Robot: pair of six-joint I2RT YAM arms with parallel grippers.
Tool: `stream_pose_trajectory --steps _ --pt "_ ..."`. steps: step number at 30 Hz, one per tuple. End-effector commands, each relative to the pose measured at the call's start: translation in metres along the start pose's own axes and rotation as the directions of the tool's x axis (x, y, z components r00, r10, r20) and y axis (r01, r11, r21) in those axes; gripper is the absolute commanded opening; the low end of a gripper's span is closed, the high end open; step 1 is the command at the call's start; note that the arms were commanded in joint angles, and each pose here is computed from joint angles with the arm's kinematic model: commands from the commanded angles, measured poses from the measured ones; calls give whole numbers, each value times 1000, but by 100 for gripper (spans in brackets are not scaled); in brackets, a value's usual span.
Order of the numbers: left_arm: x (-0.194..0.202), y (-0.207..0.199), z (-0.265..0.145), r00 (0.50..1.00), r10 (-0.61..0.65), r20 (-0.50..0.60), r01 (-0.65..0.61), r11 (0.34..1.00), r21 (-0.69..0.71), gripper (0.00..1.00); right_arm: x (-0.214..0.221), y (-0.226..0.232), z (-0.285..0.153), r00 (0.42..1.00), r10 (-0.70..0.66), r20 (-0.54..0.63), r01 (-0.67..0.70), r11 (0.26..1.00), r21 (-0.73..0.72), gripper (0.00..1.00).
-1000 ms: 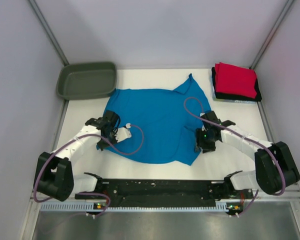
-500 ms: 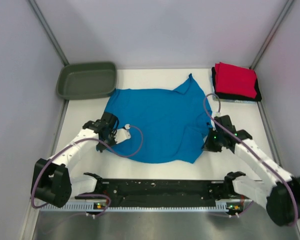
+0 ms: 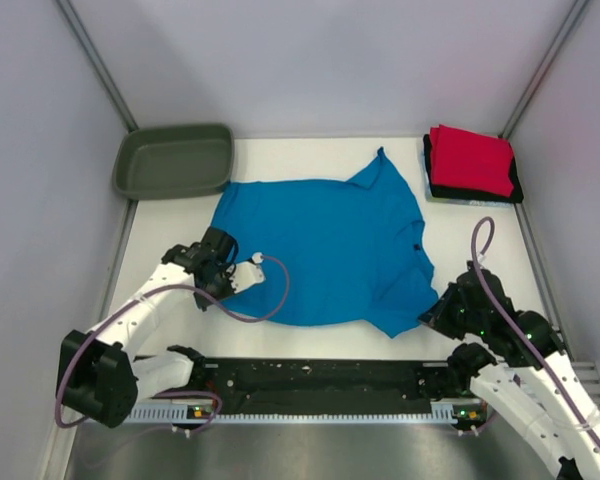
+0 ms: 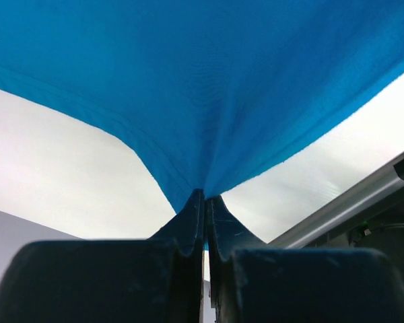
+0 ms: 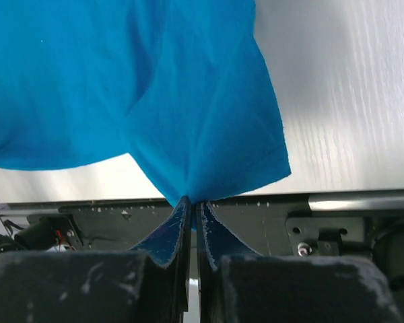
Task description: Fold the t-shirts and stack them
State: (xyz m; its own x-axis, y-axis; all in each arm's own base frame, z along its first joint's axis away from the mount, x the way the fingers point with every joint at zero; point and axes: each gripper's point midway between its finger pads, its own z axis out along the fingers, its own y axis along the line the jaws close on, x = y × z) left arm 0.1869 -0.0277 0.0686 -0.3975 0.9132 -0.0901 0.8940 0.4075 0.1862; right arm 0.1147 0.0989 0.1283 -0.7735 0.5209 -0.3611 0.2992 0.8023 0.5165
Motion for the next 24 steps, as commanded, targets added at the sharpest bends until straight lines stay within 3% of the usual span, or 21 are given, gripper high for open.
stream_pose_trajectory --steps 1,7,12,16,20,24 --pt "-7 -9 -25 997 -13 76 12 1000 17 0 14 -9 -23 998 33 -48 -32 999 12 0" --pt "3 -14 -49 997 -32 69 31 999 7 0 25 5 -38 990 2 -142 -7 999 -34 0" --pt "-4 2 -61 995 -59 85 64 997 -53 0 5 11 -50 992 -90 -93 90 996 0 0" --pt "-23 29 -56 989 -89 115 104 986 -128 0 -33 31 -17 970 -241 -34 243 968 59 0" --pt "-31 48 -41 991 -106 86 120 979 -166 0 -74 48 22 911 -412 17 408 906 115 0" --pt "-35 61 -24 991 -127 44 133 974 -184 0 -114 69 53 887 -459 60 452 886 102 0"
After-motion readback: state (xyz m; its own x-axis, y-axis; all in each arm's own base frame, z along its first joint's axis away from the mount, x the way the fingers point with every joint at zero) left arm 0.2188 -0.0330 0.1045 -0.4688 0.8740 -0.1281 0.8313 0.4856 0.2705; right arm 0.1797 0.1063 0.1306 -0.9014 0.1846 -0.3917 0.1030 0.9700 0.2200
